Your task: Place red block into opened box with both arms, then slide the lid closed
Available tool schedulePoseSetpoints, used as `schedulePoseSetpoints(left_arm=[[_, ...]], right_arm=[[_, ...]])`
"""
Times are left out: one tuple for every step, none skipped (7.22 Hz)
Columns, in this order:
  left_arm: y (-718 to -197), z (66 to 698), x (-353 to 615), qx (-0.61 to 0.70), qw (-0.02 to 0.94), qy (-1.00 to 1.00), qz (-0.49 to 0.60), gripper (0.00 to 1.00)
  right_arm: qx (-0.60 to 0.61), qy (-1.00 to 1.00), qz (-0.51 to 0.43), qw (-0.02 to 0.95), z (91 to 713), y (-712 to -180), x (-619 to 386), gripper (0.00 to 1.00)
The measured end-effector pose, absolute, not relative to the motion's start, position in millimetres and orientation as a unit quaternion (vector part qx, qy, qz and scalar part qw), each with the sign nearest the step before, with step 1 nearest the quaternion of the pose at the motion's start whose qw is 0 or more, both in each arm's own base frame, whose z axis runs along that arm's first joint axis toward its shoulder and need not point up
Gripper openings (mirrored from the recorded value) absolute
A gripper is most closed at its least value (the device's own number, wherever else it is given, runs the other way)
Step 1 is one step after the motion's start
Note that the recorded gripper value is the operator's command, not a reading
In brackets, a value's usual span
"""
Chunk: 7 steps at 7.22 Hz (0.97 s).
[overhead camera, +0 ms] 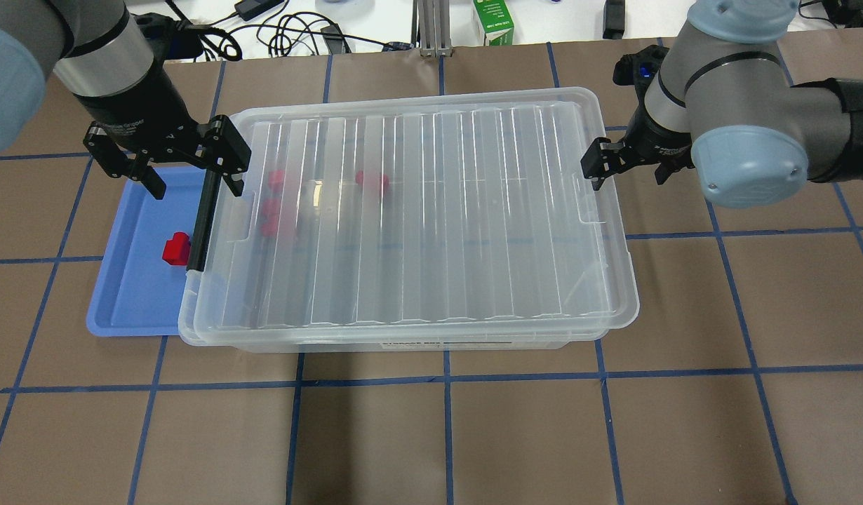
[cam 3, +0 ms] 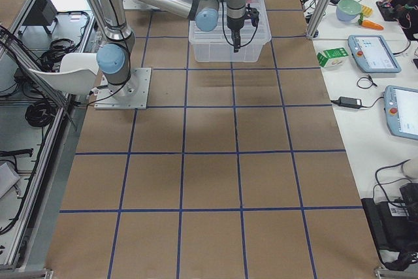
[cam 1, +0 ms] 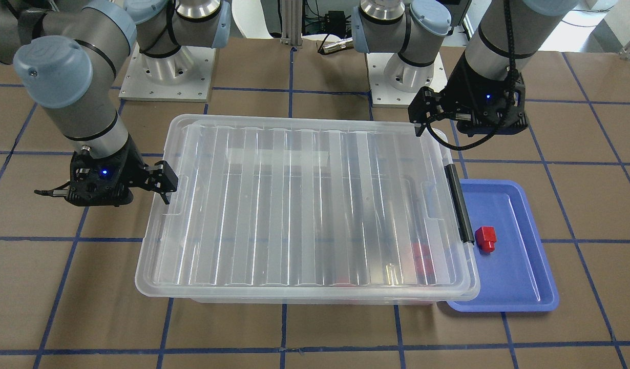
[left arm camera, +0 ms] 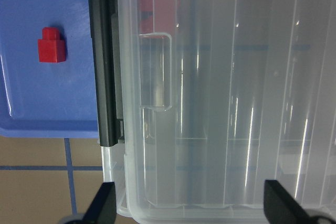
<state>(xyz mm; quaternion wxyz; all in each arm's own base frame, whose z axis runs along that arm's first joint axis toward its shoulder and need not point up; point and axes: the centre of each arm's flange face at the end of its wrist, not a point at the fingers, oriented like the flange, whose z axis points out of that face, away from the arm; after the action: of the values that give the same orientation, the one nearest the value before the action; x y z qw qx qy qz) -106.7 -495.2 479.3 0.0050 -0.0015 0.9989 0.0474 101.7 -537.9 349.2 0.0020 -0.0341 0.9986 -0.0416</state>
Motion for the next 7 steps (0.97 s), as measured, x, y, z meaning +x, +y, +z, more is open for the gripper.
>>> schedulePoseSetpoints(left_arm=[[-495, 479, -107, -0.001, 0.003, 0.999, 0.047, 1.0], [-497, 477, -107, -0.001, 0.003, 0.999, 0.045, 1.0], [-501, 475, -104, -0.002, 0.004, 0.999, 0.042, 1.0], [-507, 473, -93, -0.011, 0.006, 0.999, 0.038, 1.0], [-512, 471, -72, -0.029, 0.005, 0.999, 0.038, 1.0], [-517, 467, -46, -0.033, 0.003, 0.999, 0.041, 1.0], [-521, 463, -22, -0.015, 0.0, 0.999, 0.043, 1.0]], right_arm=[[-0.04, 0.998, -0.04, 0.0, 347, -539, 99, 1.0], [-0.044, 0.998, -0.039, -0.002, 346, -540, 93, 1.0], [-0.04, 0.998, -0.038, -0.003, 346, -542, 81, 1.0], [-0.038, 0.999, -0.037, -0.004, 345, -544, 66, 1.0], [-0.039, 0.999, -0.035, -0.005, 345, -545, 50, 1.0], [-0.041, 0.999, -0.035, -0.007, 346, -546, 37, 1.0], [-0.044, 0.998, -0.035, -0.008, 346, -547, 24, 1.0]])
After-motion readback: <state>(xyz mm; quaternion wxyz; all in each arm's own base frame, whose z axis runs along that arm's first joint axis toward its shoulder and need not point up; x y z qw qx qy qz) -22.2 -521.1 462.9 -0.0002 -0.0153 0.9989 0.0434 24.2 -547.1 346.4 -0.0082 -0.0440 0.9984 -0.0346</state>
